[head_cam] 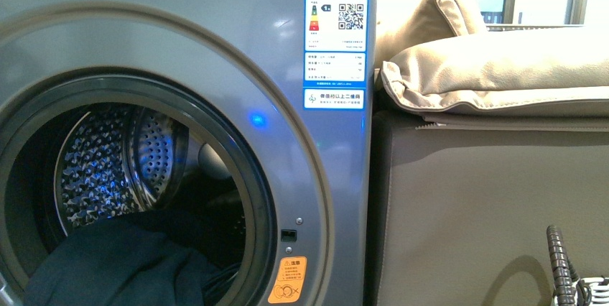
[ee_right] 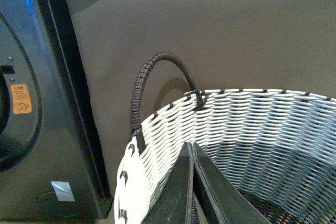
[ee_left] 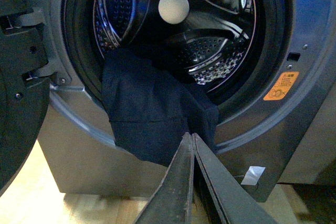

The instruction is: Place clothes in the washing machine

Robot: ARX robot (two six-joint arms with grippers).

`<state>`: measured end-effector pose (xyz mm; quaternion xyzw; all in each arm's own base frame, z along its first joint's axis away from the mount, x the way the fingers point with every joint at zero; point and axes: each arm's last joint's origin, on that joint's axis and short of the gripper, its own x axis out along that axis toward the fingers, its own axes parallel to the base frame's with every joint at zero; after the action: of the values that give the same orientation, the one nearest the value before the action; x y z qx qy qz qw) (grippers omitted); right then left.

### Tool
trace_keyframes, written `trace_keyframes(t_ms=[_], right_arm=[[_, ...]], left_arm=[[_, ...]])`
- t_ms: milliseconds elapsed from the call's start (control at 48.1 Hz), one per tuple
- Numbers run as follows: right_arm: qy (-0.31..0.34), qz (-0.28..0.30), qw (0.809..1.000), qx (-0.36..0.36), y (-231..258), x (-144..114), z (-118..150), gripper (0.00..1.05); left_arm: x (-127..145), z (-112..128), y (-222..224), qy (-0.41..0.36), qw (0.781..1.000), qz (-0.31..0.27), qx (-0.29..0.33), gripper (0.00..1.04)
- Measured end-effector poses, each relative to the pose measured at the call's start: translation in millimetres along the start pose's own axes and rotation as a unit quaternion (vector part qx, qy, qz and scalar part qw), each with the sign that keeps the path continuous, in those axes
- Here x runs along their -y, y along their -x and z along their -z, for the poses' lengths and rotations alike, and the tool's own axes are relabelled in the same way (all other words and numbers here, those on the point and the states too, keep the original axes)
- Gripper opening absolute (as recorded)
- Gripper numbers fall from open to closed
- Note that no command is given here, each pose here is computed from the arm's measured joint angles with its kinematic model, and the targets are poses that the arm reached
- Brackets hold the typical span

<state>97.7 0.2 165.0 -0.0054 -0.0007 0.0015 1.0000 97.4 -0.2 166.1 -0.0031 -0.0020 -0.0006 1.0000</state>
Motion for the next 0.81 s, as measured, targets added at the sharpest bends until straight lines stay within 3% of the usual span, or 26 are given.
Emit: trace_keyframes(t_ms=[519,706,810], right_arm=[[0.0,0.0,1.0,0.0,0.0,0.0,0.0,0.02],[0.0,0.0,1.0,0.0,0.0,0.0,0.0,0.02],[0.0,0.0,1.0,0.0,0.0,0.0,0.0,0.21]], left_arm=[[0.0,0.0,0.0,0.0,1.0,0.0,0.0,0.04],[0.0,0.0,0.0,0.0,1.0,0.0,0.0,0.43],[0.0,0.0,0.0,0.0,1.0,0.0,0.0,0.64]])
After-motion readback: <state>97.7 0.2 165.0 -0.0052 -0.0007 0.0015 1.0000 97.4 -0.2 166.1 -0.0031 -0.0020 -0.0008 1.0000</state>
